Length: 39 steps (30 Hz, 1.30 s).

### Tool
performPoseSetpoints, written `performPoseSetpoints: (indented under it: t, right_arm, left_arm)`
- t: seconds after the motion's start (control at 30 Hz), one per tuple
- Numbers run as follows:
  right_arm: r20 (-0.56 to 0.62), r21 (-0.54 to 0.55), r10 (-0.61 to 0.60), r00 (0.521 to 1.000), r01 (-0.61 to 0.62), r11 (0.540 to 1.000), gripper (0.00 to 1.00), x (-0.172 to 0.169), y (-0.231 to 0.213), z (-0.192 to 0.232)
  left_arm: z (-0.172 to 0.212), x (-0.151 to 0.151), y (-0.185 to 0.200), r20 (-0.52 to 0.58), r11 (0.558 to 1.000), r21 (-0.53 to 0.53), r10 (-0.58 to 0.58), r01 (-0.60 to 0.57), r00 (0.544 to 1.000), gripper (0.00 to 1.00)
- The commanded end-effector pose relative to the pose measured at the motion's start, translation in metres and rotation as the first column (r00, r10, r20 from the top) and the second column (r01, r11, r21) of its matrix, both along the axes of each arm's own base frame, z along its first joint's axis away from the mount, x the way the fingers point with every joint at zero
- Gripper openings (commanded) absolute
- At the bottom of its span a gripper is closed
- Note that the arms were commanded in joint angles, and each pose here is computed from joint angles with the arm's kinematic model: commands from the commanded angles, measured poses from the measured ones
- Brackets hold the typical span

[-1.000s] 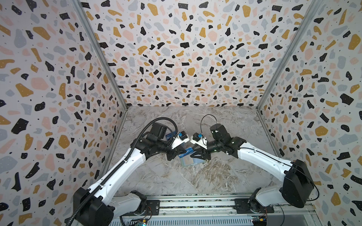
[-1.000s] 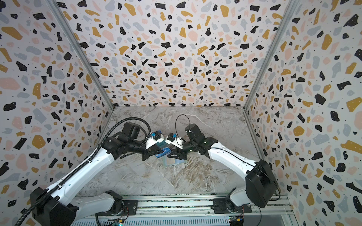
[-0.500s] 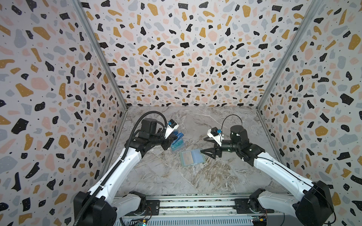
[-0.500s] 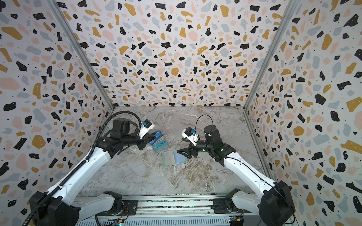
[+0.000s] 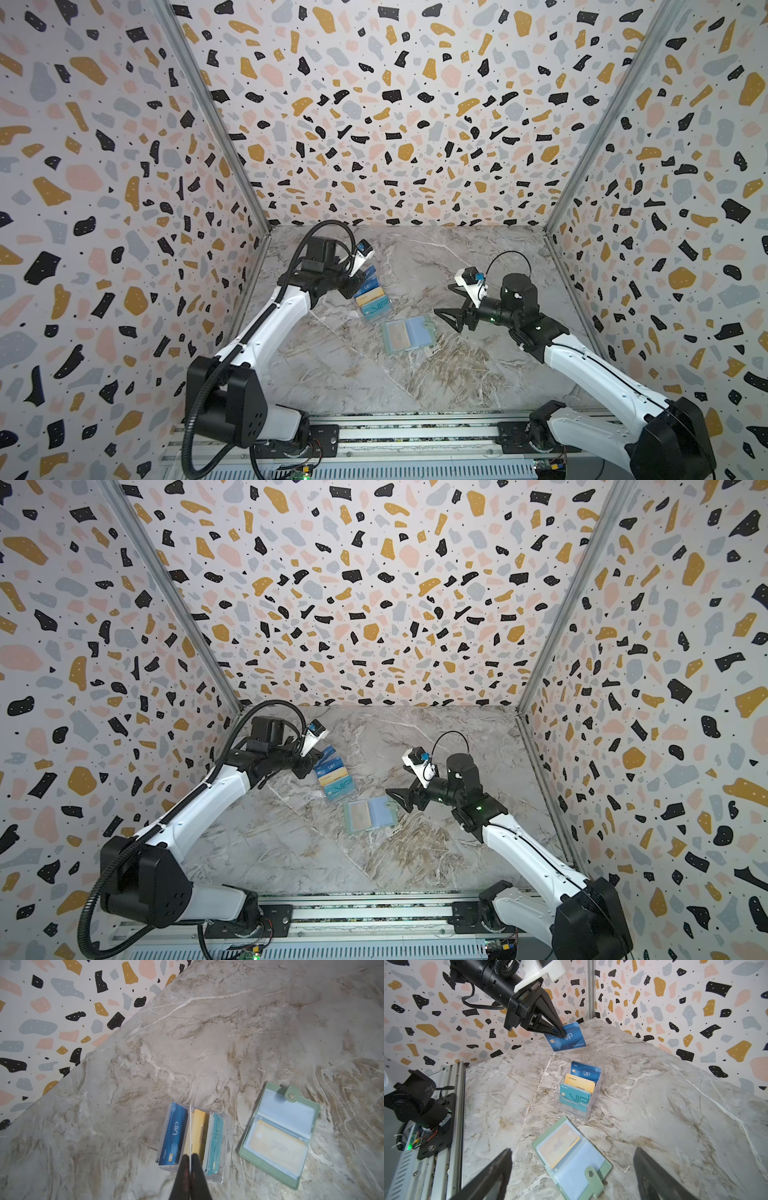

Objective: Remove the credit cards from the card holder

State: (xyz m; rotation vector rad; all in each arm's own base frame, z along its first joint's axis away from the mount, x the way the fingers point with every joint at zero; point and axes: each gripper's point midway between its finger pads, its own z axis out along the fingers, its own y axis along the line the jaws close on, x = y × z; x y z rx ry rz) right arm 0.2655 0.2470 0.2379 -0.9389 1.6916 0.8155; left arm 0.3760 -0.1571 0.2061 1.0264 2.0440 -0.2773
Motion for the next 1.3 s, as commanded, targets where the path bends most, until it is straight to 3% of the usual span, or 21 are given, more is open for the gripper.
performPoseSetpoints:
  t: [0.0,0.2,0.7,1.27]
  right_arm:
    - [0.044,0.023,-0.054,0.998,0.053,0.998,0.92,0.006,-0.006,0.013]
    - [0.045,0.021,-0.061,0.997,0.060,0.998,0.92,0.007,-0.008,0.010]
    - [0.052,0.023,-0.062,0.997,0.061,0.998,0.91,0.007,-0.010,0.007]
    - [0.057,0.024,-0.056,0.997,0.055,0.998,0.92,0.005,-0.010,0.005]
  left_arm:
    - [0.003,0.008,0.002,0.053,0.994,0.084,-0.071,0.066,0.996,0.00]
    - [-0.014,0.013,0.002,0.008,0.970,0.165,-0.181,0.177,0.983,0.00]
    - [-0.041,0.028,0.004,-0.054,0.953,0.148,-0.258,0.263,0.965,0.00]
    - [-0.076,0.042,0.007,-0.098,0.961,0.155,-0.215,0.228,0.972,0.00]
